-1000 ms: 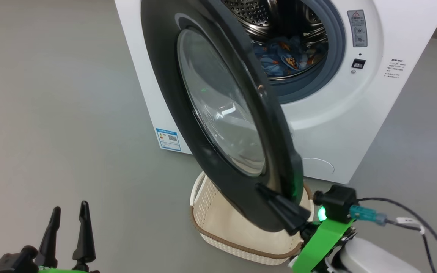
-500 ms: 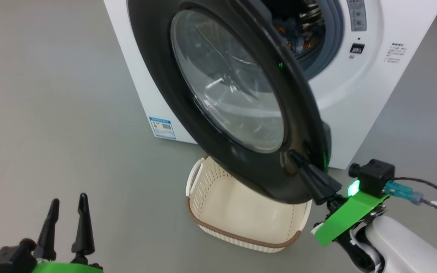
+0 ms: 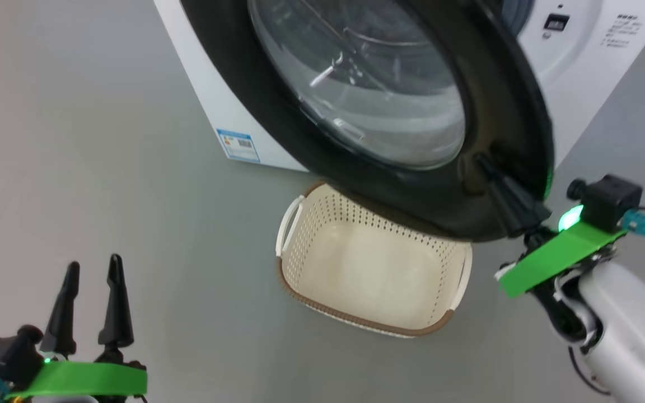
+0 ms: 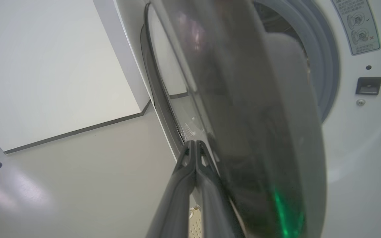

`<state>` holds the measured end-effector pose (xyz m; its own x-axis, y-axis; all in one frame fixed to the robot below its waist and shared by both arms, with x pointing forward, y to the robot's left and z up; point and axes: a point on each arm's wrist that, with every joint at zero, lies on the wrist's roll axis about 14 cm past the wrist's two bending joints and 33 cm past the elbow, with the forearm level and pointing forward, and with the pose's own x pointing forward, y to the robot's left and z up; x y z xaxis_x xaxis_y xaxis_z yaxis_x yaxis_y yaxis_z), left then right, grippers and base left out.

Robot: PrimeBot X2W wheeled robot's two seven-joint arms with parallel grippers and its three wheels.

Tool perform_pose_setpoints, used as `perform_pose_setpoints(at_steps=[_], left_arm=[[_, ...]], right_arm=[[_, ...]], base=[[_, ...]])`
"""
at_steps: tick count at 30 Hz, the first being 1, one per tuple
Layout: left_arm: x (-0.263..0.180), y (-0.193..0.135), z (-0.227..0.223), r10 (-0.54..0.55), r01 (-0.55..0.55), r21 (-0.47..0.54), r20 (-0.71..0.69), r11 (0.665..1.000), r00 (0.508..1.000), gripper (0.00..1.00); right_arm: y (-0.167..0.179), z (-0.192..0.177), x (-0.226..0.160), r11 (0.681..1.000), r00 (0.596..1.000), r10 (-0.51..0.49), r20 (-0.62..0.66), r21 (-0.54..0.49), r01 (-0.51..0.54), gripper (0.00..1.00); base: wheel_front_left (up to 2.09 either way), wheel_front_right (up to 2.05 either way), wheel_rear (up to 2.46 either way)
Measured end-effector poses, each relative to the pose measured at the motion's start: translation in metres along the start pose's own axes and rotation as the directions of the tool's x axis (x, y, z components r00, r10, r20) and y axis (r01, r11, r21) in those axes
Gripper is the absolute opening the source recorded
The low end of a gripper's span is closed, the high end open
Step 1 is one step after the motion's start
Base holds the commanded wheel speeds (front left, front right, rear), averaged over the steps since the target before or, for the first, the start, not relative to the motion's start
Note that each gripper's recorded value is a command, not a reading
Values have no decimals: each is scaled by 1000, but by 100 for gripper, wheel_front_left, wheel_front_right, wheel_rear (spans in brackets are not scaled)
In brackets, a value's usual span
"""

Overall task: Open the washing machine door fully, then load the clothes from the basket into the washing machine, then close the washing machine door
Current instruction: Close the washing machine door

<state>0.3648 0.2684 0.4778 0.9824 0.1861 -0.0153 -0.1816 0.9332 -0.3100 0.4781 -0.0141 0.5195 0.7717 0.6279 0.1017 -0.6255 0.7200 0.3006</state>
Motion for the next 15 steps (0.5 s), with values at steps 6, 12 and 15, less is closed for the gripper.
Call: perform_pose_setpoints(at_steps=[6,12,15], left_arm=[[9,4,-4,9,-8,17,-14,1000,1000,100],[15,9,-10,25,-24,24,-31,999,999,100],[17,11,-15,34,-32,29,-43,999,999,100]], right_arm=[[-31,8,16,999,999,-41,22,-15,41,0],[-63,12,29,995,994,-99,48,-13,100,0],[-78,13,33,992,991,-122,54,-19,124,0]], base=[[0,0,0],[0,0,0],[0,0,0]])
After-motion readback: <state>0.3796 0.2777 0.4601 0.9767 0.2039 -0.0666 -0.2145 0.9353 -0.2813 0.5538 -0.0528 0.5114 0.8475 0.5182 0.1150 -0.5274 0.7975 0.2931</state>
